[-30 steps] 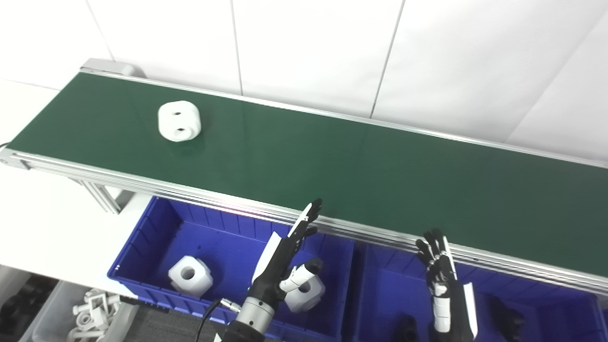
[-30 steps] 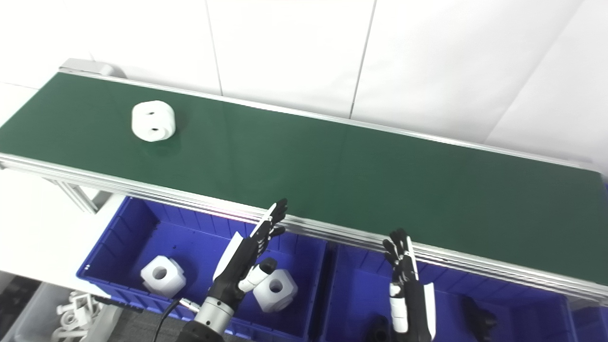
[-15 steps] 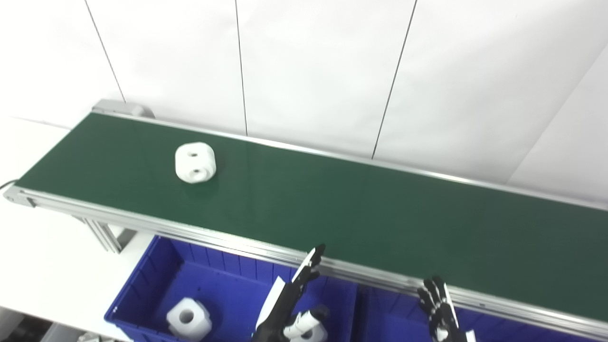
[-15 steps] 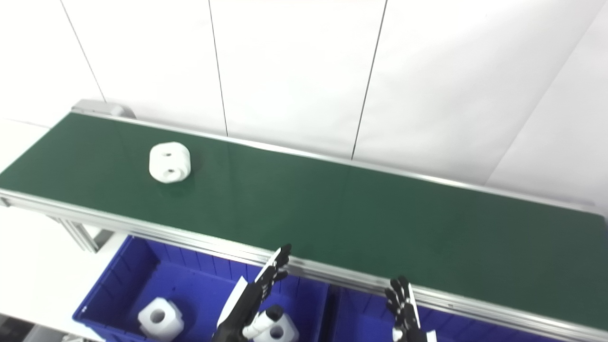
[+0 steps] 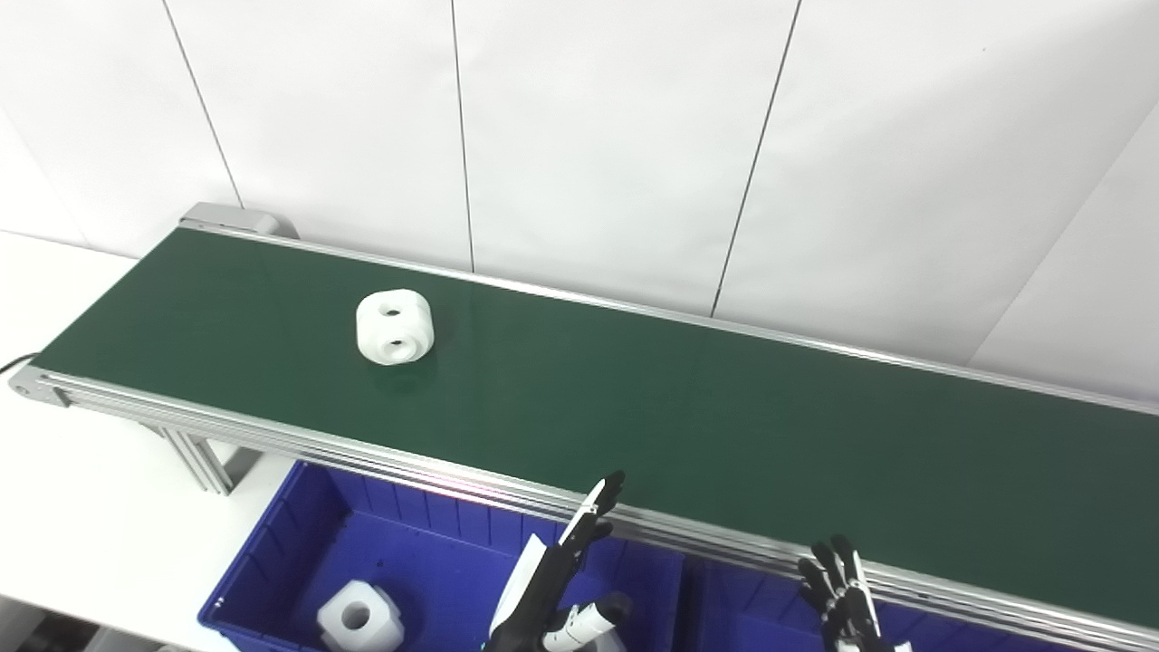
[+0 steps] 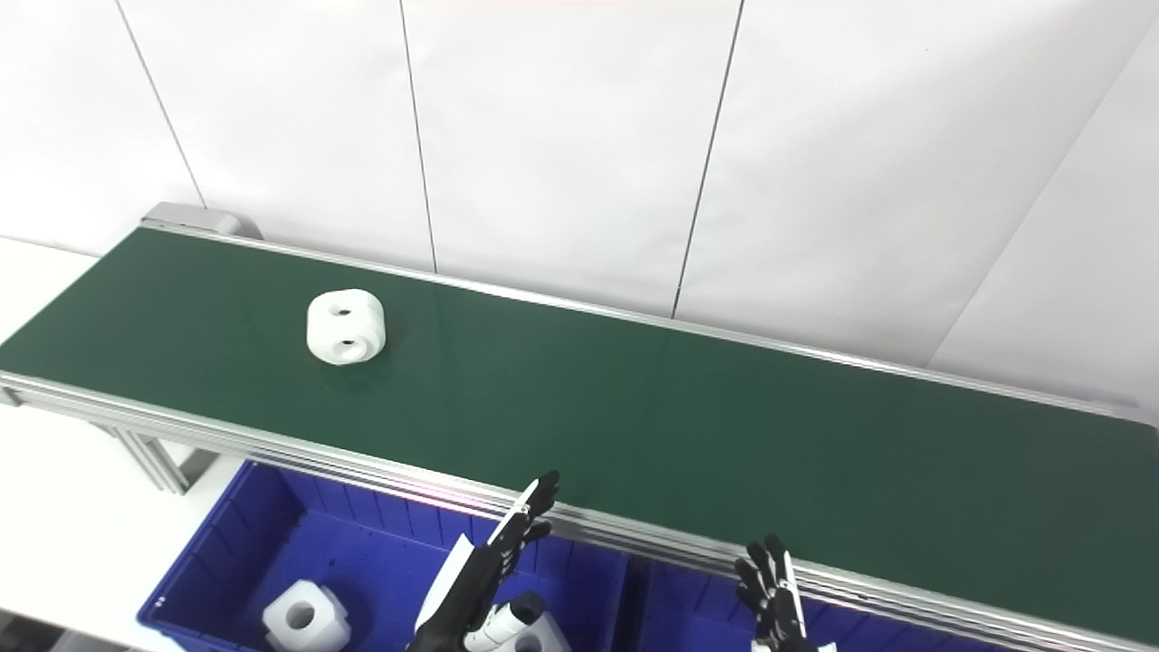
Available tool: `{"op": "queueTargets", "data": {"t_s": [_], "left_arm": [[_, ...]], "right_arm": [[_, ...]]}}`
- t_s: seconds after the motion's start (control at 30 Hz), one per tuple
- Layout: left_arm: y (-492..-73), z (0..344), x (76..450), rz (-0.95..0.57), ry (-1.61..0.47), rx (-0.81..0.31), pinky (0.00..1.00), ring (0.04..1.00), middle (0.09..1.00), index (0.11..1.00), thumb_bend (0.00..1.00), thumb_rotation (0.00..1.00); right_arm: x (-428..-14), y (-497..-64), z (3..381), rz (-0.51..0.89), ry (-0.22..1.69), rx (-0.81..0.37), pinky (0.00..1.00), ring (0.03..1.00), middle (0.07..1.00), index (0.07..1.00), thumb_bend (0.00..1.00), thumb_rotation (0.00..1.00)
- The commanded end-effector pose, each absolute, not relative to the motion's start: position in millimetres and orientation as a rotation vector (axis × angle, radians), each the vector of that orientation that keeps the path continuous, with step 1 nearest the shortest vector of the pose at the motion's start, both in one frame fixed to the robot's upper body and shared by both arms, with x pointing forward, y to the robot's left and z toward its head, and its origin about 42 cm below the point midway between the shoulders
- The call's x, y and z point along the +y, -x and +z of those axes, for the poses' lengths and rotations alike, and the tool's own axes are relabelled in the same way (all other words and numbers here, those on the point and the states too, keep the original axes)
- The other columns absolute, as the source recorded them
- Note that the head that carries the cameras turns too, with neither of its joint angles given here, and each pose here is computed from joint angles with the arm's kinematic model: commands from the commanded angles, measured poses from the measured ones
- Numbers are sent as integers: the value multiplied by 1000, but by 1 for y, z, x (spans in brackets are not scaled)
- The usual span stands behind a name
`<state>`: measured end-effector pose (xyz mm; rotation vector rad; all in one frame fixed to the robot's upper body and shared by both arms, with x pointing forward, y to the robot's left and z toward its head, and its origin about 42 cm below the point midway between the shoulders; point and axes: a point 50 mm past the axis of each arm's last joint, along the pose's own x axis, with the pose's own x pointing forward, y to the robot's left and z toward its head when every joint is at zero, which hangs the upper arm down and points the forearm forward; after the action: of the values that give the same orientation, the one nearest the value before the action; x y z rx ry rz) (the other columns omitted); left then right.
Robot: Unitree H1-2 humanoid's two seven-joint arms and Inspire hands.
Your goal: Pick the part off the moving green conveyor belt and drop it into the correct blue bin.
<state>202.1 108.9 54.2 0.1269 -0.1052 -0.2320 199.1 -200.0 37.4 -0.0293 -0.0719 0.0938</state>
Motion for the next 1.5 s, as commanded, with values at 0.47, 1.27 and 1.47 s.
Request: {"op": "queueTargets", "data": {"t_s": [0.47,1.27,1.47], "left_arm": [[-206,87,85,-223,-47,-195,936,984,987,985,829,984],[-321,207,176,-154,-619,-550,885,986,996,1000,821,649],[-353,237,204,-154,-878,-574,784,945,966,985,840,606]], "right_arm": [[-192,-213,59,114,25,-203,908,914,954,1000,799,1000],[-191,-227,52,131,12,-184,784,847,910,949,817,1000],[-187,-227,51,136,12,-181,782,845,906,949,825,996]]}}
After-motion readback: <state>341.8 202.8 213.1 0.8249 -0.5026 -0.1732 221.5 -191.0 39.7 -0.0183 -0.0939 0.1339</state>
